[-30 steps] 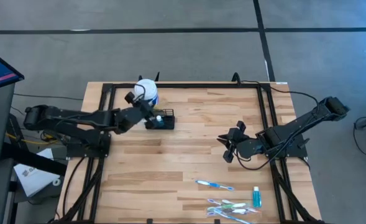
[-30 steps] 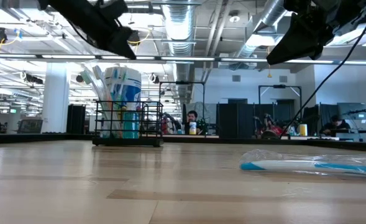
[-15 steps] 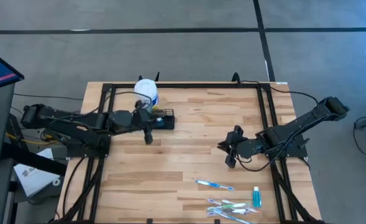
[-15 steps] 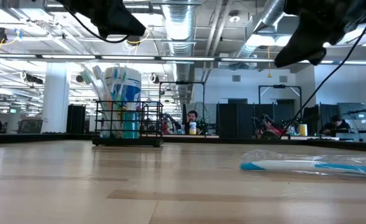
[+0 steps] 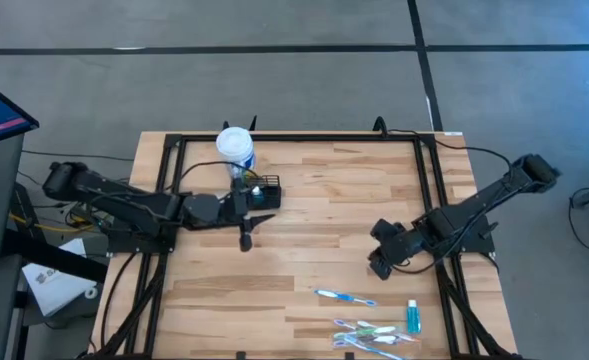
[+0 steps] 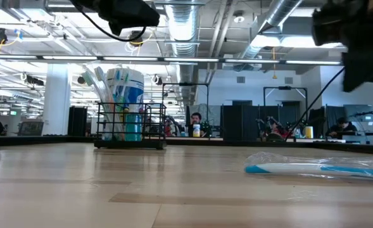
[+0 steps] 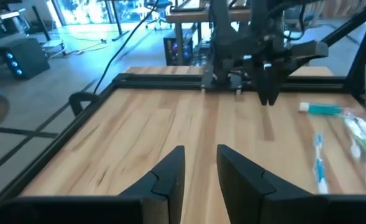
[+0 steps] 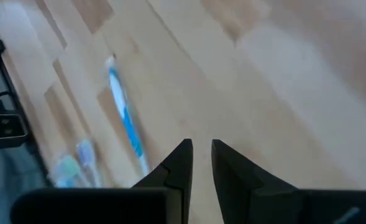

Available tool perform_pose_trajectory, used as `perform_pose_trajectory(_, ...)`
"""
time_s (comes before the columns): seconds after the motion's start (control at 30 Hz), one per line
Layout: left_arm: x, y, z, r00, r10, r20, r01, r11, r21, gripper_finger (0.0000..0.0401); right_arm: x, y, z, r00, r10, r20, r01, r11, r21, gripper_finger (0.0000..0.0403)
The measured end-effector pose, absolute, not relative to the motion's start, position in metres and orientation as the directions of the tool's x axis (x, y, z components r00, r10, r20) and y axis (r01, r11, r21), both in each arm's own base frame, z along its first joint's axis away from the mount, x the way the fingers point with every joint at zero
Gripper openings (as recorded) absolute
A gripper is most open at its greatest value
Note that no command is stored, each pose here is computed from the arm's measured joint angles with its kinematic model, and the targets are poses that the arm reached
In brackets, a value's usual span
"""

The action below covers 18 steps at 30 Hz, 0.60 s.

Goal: Pick & Place toothbrushing station
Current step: Put the mouthwash bottle into the wire organizer

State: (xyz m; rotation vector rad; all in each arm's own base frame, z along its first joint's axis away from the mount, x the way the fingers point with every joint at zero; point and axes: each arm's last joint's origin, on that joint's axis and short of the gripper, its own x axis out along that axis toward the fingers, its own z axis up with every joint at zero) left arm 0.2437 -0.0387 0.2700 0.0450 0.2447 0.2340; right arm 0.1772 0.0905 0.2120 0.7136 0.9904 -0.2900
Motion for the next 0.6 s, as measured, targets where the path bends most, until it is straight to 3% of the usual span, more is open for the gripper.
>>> perform_pose_trajectory(0.2,0.246,-0.040,0.271,0.950,0.228,-0.213,-0.220,0.974,0.062,0.0087,0.163,0.108,0.210,0.470,0.163,-0.868,0.655,0.595,0.466,0.0052)
perform_pose_trajectory(0.6,0.247,-0.041,0.275,0.963,0.202,-0.176,-0.198,0.979,0.039,0.0087,0.131,0.137,0.204,0.326,0.245,-0.913,0.878,0.279,0.389,0.0052)
